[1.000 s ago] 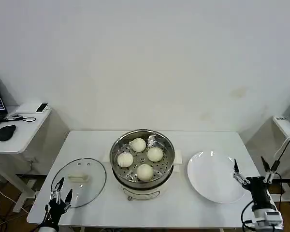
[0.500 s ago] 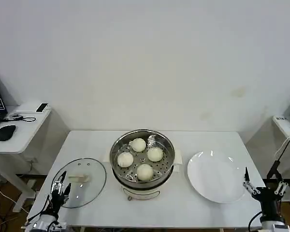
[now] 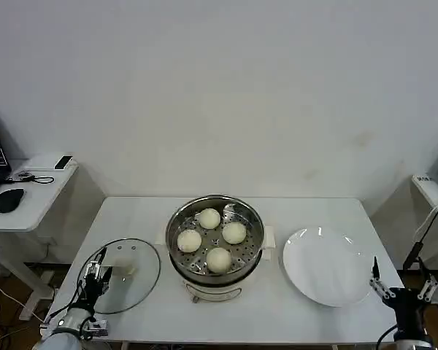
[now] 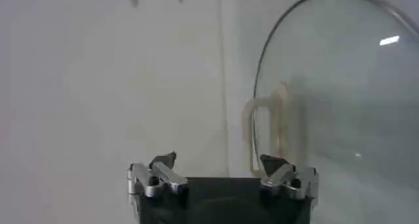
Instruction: Take steamed baozi put them in steamer then cover it.
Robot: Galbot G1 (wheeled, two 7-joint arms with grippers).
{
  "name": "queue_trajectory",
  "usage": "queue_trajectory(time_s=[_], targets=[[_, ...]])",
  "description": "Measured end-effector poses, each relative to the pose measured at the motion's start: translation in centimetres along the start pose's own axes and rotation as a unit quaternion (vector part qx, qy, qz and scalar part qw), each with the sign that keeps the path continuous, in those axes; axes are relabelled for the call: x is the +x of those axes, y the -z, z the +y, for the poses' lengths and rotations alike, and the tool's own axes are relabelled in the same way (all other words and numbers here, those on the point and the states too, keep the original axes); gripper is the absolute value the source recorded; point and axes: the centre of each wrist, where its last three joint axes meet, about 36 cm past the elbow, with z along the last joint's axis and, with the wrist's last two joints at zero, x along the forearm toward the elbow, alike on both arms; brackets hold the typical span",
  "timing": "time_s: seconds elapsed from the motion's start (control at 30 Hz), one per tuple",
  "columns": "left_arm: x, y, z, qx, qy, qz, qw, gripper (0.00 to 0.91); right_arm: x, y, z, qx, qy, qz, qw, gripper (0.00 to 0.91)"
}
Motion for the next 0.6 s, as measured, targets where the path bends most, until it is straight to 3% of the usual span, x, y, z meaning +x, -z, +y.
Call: queue_trajectory(time_s=[0.3,0.33,0.37,0.4,0.43,0.6], targets=[[-1.8,0.5,-0.2,0.001,0.0,-0.003,1.0,0.907,0.2,-0.1,0.3,0.001,0.0,0.001,1.0,0.907],[-2.0,0.5,-0.2,0.0,0.001,-0.003,1.0,0.746,0.2,-0.1,0.3,0.001,0.0,0.0,1.0,0.907],[-2.2,0.6,-0.2,0.001,0.003,-0.003,1.0,0.191,0.3,-0.1,0.3,0.002,0.001,0.001,1.0,0.907],[-2.4,0.6,-0.1,0.001,0.004,-0.003,1.0,0.04,0.3,-0.1,0.3,0.002,0.001,0.001,1.0,0.907],[-2.5,0.6,-0.1,0.001,0.005,-0.003,1.0,0.0,0.3,-0.1,0.3,0.002,0.001,0.001,1.0,0.907],[-2.8,0.4,-0.2,0.002,0.005,-0.002,1.0,0.0,0.4,-0.2,0.4,0.002,0.001,0.003,1.0,0.907]])
